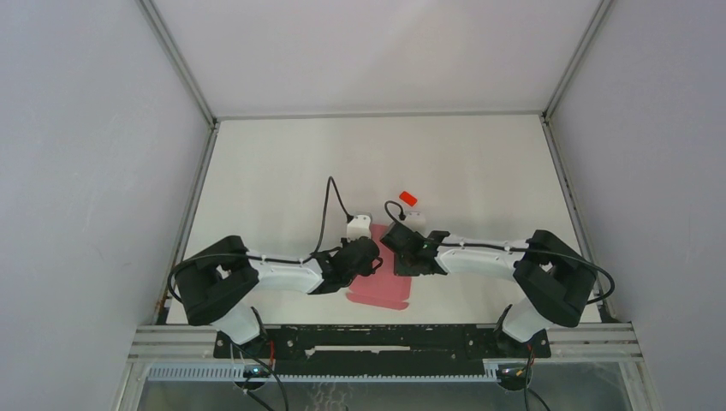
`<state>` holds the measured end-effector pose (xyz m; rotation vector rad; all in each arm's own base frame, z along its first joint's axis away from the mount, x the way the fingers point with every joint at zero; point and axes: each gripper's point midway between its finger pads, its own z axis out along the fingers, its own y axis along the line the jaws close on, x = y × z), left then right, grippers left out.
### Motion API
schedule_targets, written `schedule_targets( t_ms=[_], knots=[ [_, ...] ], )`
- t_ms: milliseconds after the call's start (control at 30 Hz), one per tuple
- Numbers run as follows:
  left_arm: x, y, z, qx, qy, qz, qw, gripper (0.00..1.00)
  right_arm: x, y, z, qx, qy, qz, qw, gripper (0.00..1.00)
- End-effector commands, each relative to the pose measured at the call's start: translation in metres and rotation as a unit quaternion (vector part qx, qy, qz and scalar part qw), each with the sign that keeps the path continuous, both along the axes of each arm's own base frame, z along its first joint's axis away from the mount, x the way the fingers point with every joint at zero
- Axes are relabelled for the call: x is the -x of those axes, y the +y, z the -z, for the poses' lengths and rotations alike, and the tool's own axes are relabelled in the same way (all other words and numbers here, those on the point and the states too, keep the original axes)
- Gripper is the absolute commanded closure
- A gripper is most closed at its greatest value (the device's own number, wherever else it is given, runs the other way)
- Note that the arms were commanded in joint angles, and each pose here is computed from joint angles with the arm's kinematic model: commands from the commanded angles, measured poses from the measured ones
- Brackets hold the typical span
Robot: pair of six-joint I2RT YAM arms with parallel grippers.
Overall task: Fold the paper box
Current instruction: Fold the paper box at the center of the board.
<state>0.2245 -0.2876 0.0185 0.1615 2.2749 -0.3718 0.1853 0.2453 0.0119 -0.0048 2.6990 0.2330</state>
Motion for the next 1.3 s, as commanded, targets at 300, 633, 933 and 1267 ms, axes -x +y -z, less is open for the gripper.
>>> schedule_targets(
  t_ms=[300,633,933,1267],
  knots=[
    [0.007,-0.013,0.004,0.013,0.018,0.021,1.0,0.85,0.009,0.007,0.019,-0.006,0.033,-0.015,0.999,0.75],
    [0.015,-0.005,0.016,0.017,0.029,0.019,0.999,0.85,0.006,0.01,0.007,-0.013,0.026,-0.026,0.999,0.71],
    [0.014,-0.004,0.014,0.02,0.024,0.018,0.999,0.85,0.002,0.012,0.001,-0.006,0.022,-0.031,0.999,0.7],
    [0.009,-0.008,-0.012,0.032,0.004,0.022,0.999,0.85,-0.003,0.006,-0.008,-0.001,0.014,-0.031,0.999,0.67]
  ],
)
